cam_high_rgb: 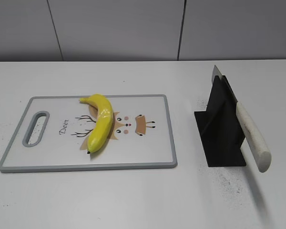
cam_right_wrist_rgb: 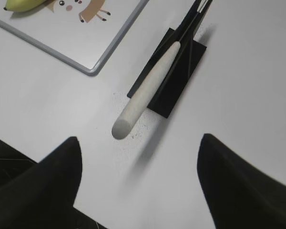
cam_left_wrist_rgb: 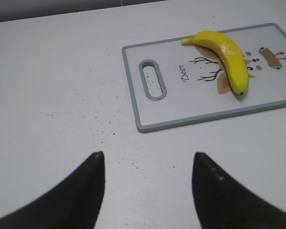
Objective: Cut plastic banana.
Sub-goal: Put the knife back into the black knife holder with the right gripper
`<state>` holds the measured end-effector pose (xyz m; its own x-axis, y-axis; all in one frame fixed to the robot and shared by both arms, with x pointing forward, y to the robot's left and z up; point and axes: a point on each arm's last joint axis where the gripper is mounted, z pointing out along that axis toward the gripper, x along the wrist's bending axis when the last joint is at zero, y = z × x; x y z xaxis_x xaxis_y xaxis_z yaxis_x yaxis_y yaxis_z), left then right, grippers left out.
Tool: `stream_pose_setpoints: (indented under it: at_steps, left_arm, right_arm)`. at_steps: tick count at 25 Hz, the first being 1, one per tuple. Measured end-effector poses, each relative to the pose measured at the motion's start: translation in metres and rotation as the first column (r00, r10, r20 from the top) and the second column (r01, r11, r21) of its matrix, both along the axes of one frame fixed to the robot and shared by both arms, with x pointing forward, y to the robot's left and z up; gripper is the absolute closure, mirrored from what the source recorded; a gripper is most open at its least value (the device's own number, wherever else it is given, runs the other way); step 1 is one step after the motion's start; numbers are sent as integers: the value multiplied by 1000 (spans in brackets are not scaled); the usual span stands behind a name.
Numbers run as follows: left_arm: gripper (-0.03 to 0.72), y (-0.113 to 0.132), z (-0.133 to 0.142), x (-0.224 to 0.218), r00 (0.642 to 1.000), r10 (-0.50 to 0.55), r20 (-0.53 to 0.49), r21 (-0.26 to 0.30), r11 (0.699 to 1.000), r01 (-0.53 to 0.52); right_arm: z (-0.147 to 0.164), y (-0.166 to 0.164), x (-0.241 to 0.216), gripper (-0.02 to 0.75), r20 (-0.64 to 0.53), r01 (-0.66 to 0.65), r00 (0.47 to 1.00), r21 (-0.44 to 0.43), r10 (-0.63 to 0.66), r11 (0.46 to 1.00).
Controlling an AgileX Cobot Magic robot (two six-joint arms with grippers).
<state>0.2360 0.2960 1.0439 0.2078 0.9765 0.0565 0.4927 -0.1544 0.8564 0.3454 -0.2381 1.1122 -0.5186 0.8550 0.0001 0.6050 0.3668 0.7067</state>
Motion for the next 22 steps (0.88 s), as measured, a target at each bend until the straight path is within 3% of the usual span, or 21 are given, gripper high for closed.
stream_pose_setpoints:
  at_steps: [4,13,22]
  left_arm:
    - [65,0,0,0,1000,-1,0,0,1000,1]
    - [99,0,0,0,1000,-1,1,-1,1000,1]
    - [101,0,0,0,1000,-1,1,-2,1000,1]
  right_arm:
    - [-18,-16,-31,167,44,-4,999,19,3,1000]
    - [-55,-43,-83,167,125,-14,992,65,6,998]
    - [-56,-57,-112,167,282,-32,959,145,-10,989]
